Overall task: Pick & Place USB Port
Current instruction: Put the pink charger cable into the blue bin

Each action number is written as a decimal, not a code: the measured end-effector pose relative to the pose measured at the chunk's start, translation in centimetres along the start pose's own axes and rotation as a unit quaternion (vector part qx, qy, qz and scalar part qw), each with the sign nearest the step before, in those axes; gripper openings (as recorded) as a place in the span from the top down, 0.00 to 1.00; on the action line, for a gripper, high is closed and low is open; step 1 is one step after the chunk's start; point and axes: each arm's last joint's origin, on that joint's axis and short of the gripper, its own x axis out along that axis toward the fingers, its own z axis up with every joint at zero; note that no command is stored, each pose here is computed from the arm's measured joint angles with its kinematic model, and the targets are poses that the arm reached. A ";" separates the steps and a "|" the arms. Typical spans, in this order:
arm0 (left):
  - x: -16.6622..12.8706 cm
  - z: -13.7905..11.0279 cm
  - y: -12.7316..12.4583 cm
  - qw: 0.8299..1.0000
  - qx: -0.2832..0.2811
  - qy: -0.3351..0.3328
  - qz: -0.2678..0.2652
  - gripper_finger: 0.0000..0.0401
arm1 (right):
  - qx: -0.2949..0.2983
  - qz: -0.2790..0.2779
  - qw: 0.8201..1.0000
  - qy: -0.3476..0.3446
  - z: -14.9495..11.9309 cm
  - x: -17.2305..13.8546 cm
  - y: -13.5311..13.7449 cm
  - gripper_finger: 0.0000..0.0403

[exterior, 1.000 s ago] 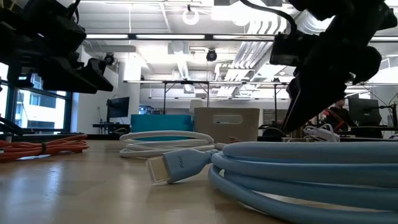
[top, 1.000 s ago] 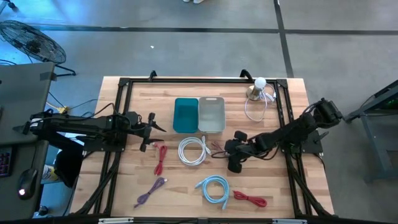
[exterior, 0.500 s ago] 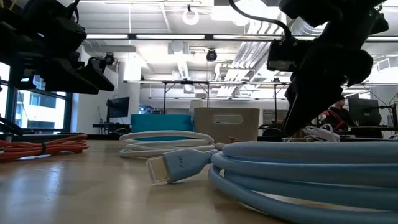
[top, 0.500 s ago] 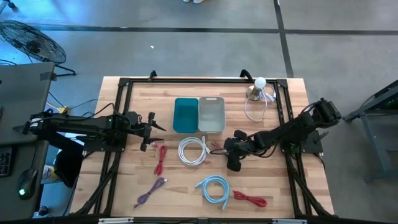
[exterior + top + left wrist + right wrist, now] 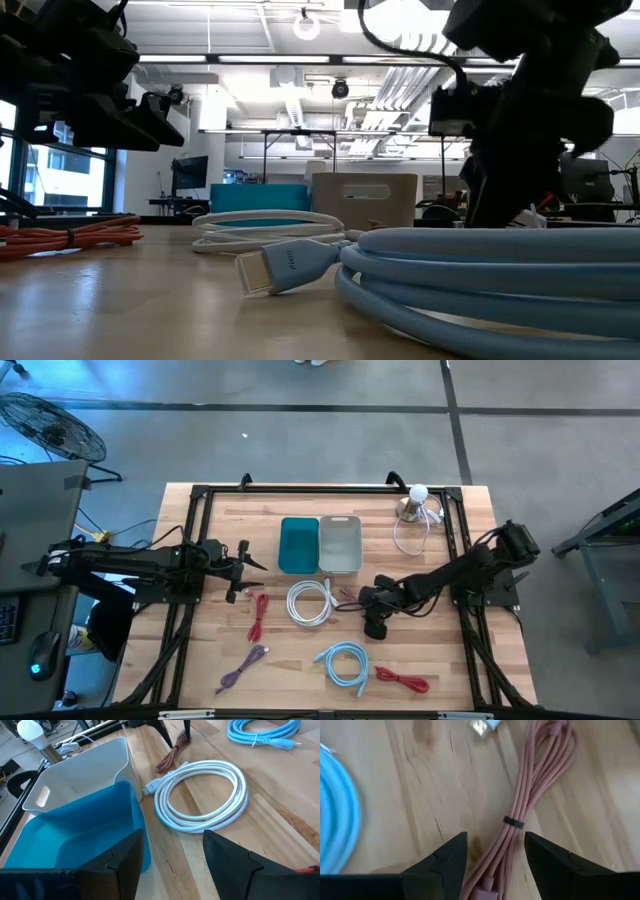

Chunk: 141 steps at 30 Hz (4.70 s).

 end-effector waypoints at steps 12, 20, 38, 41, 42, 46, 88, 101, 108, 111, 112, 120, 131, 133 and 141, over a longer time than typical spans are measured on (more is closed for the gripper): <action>0.0 0.0 0.0 1.000 -0.002 0.000 -0.002 0.50 | -0.020 -0.014 1.000 -0.005 0.5 0.8 -0.8 0.80; 0.0 0.0 0.0 1.000 -0.002 0.000 -0.002 0.50 | -0.034 -0.022 0.999 -0.011 0.7 0.8 -1.0 0.97; -0.4 2.7 0.8 0.988 0.012 -0.153 0.016 0.50 | -0.160 -0.051 0.965 -0.204 4.9 -5.4 3.7 0.98; -0.7 3.5 1.0 0.980 0.021 -0.198 0.016 0.50 | -0.192 -0.069 0.951 -0.233 6.1 -6.6 4.6 0.98; -0.8 3.7 1.1 0.977 0.022 -0.212 0.010 0.50 | -0.203 -0.073 0.947 -0.239 6.5 -6.9 4.8 0.98; -0.8 4.3 1.2 0.968 0.022 -0.250 0.009 0.50 | -0.235 -0.072 0.927 -0.284 8.1 -7.8 5.1 0.98; 8.3 10.4 4.9 0.946 0.081 -0.314 -0.017 0.57 | -0.316 -0.039 0.850 -0.420 13.3 -7.6 1.9 0.98; 8.3 10.3 4.9 0.944 0.105 -0.314 -0.009 0.98 | -0.309 -0.055 0.852 -0.418 13.4 -7.6 1.8 0.97; 8.3 10.3 5.0 0.946 0.103 -0.308 0.005 0.98 | -0.275 -0.100 0.860 -0.418 12.9 -7.8 2.6 0.73; 8.3 10.3 5.0 0.947 0.104 -0.303 0.003 0.98 | -0.273 -0.124 0.858 -0.418 12.6 -7.9 3.0 0.63; 8.4 10.2 5.0 0.948 0.103 -0.300 0.002 0.98 | -0.272 -0.136 0.857 -0.417 12.5 -7.9 3.2 0.59; 7.3 9.9 5.5 0.965 0.115 -0.233 0.033 0.98 | -0.250 -0.244 0.849 -0.397 11.4 -8.1 4.2 0.39; 3.4 7.5 8.5 0.984 0.107 -0.058 0.130 0.98 | -0.257 -0.244 0.851 -0.388 10.7 -8.1 4.9 0.37; 3.2 6.7 9.2 0.985 0.095 -0.033 0.140 0.98 | -0.256 -0.243 0.851 -0.389 10.7 -8.1 4.9 0.37; 4.2 3.6 11.1 0.989 0.085 0.028 0.118 0.98 | -0.254 -0.233 0.852 -0.393 10.7 -8.1 5.0 0.37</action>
